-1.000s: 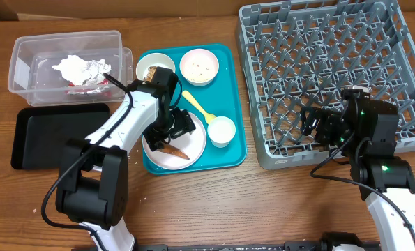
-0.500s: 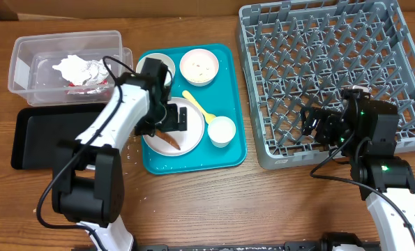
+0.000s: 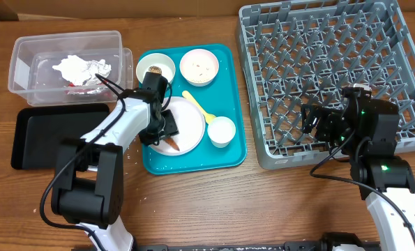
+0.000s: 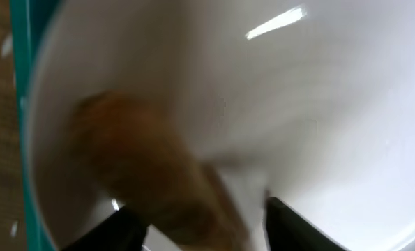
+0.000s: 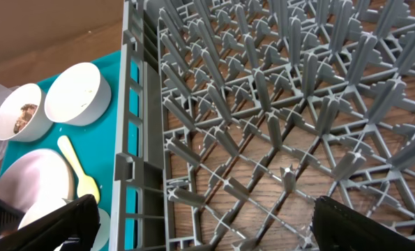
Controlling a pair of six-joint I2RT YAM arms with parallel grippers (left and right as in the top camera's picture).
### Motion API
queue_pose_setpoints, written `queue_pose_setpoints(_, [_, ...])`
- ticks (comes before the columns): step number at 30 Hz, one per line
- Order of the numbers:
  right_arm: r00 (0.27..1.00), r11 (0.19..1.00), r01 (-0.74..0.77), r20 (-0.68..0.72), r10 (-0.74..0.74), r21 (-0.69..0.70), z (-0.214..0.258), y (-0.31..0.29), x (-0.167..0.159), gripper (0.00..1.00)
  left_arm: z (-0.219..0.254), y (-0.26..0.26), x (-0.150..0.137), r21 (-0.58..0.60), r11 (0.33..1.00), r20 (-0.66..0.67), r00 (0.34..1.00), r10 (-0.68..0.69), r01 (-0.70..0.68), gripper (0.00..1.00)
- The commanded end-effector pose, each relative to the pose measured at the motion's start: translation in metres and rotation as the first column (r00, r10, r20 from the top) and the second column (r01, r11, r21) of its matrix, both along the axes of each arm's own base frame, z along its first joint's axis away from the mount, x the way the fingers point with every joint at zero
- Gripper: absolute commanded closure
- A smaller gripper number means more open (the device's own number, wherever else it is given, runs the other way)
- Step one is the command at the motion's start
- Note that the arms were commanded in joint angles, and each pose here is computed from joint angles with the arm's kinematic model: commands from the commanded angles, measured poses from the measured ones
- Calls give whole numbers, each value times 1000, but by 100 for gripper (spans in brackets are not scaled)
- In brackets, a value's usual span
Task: Sort waste into correct bins and load items into the dishwasher
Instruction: 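Lower the left gripper onto the plate and grasp the carrot, then carry the carrot left and place it on the black tray, then reach the left gripper to the small bowl with brown food and grasp it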
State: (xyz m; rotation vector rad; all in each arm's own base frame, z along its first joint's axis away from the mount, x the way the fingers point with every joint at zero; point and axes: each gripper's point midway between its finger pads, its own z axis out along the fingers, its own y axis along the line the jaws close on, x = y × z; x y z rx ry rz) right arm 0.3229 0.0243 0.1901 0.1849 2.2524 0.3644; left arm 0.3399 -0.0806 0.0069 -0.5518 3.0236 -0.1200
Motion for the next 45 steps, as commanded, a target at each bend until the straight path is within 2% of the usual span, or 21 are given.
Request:
queue_pose_setpoints(1, [999, 1000, 4, 37, -3, -14, 12, -2, 6, 0, -17, -2, 1, -6, 1000, 33, 999, 12, -12, 61])
queue_pose_setpoints(2, [999, 1000, 4, 36, -3, -14, 12, -2, 6, 0, -17, -3, 3, -9, 1000, 40, 999, 12, -11, 69])
queue_pose_setpoints(8, [999, 1000, 4, 32, -3, -14, 11, -2, 5, 0, 15, -17, 15, -59, 990, 39, 992, -123, 125, 96])
queue_pose_setpoints(12, [999, 1000, 4, 32, -3, -13, 11, -2, 5, 0, 90, -6, 34, 19, 976, 37, 975, -218, 217, 96])
queue_pose_setpoints(13, [999, 1000, 4, 32, -3, -14, 11, -2, 5, 0, 127, 13, 40, 100, 976, 42, 979, -201, 196, 96])
queue_pose_setpoints(16, [999, 1000, 4, 32, -3, -13, 11, -2, 5, 0, 183, 56, 45, 223, 968, 74, 988, -133, 114, 96])
queue_pose_setpoints(18, [1000, 1000, 4, 31, -3, -13, 11, -2, 5, 0, 214, 110, 42, 290, 956, 109, 994, 14, -45, 96])
queue_pose_setpoints(21, [1000, 1000, 4, 31, -3, -13, 11, -2, 5, 0, 201, 182, 12, 284, 923, 31, 964, 263, -260, 96])
queue_pose_setpoints(25, [999, 1000, 4, 34, -3, -13, 11, -2, 6, 0, 162, 237, -23, 176, 837, -58, 843, 534, -518, 96])
queue_pose_setpoints(26, [999, 1000, 4, 34, -3, -13, 11, -2, 6, 0, 143, 249, -33, 152, 792, -82, 791, 606, -591, 96])
queue_pose_setpoints(30, [1000, 1000, 4, 26, -3, -13, 9, -2, 7, 0, 69, 273, -57, 159, 644, -94, 638, 764, -748, 96])
queue_pose_setpoints(34, [1000, 1000, 4, 22, -3, -13, 7, -2, 7, 0, 30, 280, -43, 118, 625, 3, 630, 777, -772, 95])
queue_pose_setpoints(36, [1000, 1000, 4, 22, -3, -13, 7, -2, 7, 0, 31, 282, -40, 113, 629, 18, 634, 773, -769, 90])
queue_pose_setpoints(37, [1000, 1000, 4, 22, -3, -13, 7, -2, 7, 0, 33, 283, -37, 106, 642, 22, 648, 762, -759, 76])
queue_pose_setpoints(38, [1000, 1000, 4, 22, -3, -13, 7, -2, 7, 0, 39, 277, -29, 60, 701, 14, 702, 712, -711, 68])
queue_pose_setpoints(39, [1000, 1000, 4, 22, -3, -13, 7, -2, 7, 0, 48, 273, -17, 10, 760, 25, 760, 650, -650, 64])
queue_pose_setpoints(40, [1000, 1000, 4, 23, -3, -13, 8, -2, 7, 0, 56, 272, -12, -6, 783, 37, 782, 622, -622, 60])
queue_pose_setpoints(42, [1000, 1000, 4, 27, -3, -13, 9, -2, 8, 0, 82, 275, -1, -14, 798, 61, 796, 602, -602, 47])
queue_pose_setpoints(43, [1000, 1000, 4, 29, -3, -13, 9, -2, 8, 0, 100, 276, 5, -14, 808, 81, 805, 587, -588, 33])
queue_pose_setpoints(44, [1000, 1000, 4, 29, -3, -13, 9, -2, 8, 0, 117, 278, 11, -13, 819, 103, 814, 572, -574, 24])
queue_pose_setpoints(45, [1000, 1000, 3, 28, -3, -13, 9, -2, 8, 0, 131, 277, 15, -22, 831, 120, 824, 554, -556, 20])
